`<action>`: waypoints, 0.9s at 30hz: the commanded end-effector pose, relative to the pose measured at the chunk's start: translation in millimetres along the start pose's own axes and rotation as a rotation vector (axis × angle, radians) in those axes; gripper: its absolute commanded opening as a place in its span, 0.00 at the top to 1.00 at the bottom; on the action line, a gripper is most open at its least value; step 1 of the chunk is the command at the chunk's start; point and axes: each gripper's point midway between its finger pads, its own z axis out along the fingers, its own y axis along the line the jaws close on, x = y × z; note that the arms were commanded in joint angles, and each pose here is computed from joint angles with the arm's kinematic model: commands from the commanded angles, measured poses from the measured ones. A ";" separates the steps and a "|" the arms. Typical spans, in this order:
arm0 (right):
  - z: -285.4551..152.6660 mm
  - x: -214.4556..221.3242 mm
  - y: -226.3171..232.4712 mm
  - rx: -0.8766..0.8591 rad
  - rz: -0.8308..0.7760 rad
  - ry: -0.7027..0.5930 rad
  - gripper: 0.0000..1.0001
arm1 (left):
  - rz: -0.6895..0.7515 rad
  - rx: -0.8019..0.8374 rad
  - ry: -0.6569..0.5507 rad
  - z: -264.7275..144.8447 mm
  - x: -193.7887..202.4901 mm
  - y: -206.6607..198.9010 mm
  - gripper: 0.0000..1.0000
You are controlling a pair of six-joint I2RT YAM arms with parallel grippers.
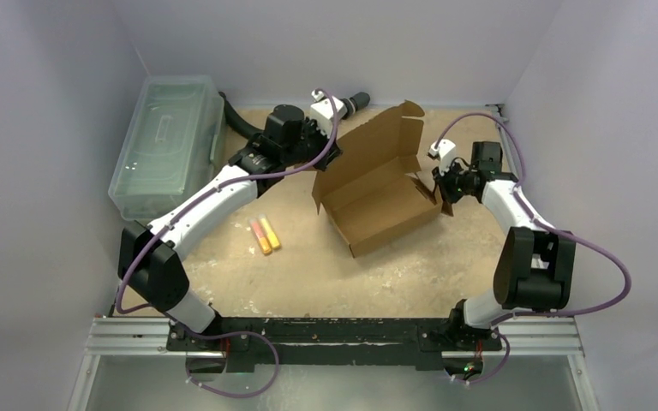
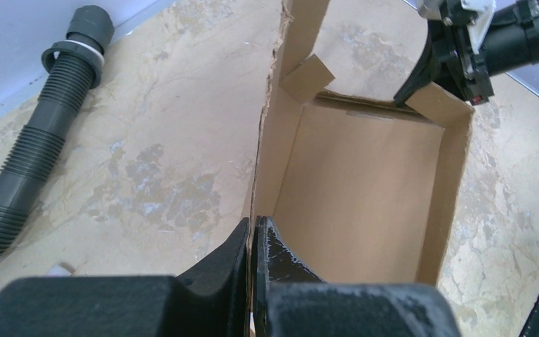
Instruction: Fold the paper box
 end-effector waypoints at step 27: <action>-1.0 -5.0 -19.9 -0.050 0.235 -0.129 1.00 | 0.148 0.082 -0.157 -42.1 -27.4 -15.8 1.00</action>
